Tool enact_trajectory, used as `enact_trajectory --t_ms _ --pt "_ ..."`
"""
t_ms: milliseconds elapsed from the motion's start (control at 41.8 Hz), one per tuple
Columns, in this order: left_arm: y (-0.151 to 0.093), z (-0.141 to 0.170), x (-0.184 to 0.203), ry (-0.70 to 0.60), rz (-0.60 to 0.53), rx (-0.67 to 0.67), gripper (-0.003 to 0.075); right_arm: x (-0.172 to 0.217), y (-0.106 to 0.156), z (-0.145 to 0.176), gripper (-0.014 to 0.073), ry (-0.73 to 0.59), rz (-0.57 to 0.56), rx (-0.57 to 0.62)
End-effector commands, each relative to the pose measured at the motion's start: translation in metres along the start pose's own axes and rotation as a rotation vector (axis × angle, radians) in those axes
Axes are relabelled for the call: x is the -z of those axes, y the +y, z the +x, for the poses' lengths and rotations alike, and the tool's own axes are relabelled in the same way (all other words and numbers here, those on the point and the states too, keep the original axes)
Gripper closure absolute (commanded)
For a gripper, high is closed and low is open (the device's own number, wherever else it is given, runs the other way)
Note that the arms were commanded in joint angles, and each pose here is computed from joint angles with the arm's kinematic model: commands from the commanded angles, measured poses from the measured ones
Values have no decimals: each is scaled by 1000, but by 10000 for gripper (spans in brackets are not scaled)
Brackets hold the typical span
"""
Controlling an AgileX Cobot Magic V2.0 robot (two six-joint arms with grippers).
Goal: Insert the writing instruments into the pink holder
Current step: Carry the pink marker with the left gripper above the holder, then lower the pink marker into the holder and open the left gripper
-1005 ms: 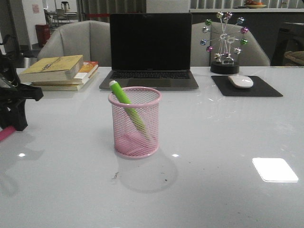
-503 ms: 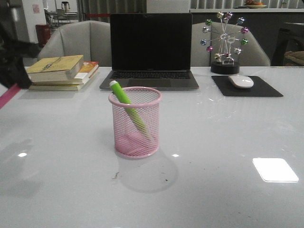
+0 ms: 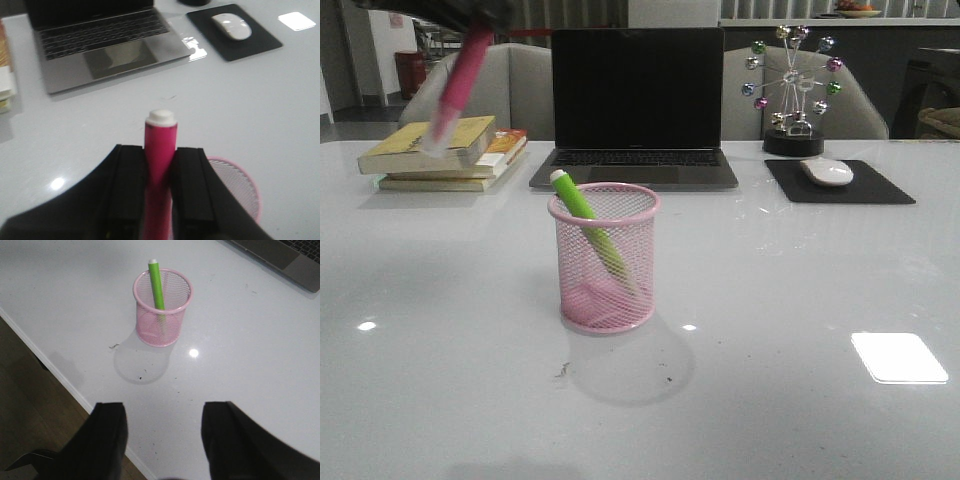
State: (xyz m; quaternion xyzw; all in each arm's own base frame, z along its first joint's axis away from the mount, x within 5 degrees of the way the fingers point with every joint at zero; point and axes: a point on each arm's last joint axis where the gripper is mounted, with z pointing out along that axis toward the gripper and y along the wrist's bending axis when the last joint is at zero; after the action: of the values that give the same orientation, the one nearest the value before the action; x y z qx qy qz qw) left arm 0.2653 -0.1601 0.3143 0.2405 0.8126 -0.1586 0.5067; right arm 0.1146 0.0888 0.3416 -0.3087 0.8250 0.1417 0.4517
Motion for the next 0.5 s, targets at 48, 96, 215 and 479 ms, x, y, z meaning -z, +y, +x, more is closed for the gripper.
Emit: enact_trajectory --t_ms 48,96,215,479 --pt "-33 -26 1 -306 6 -27 591 7 -1 -14 139 -102 12 12" --pt "-41 -27 -2 -376 2 -33 591 7 -1 -14 139 -102 12 12" --pt "-59 -22 -18 -469 -2 -45 591 7 -1 -14 139 -102 12 12" --pt "-79 5 -59 -481 -11 -72 591 7 -1 -14 139 -102 12 12"
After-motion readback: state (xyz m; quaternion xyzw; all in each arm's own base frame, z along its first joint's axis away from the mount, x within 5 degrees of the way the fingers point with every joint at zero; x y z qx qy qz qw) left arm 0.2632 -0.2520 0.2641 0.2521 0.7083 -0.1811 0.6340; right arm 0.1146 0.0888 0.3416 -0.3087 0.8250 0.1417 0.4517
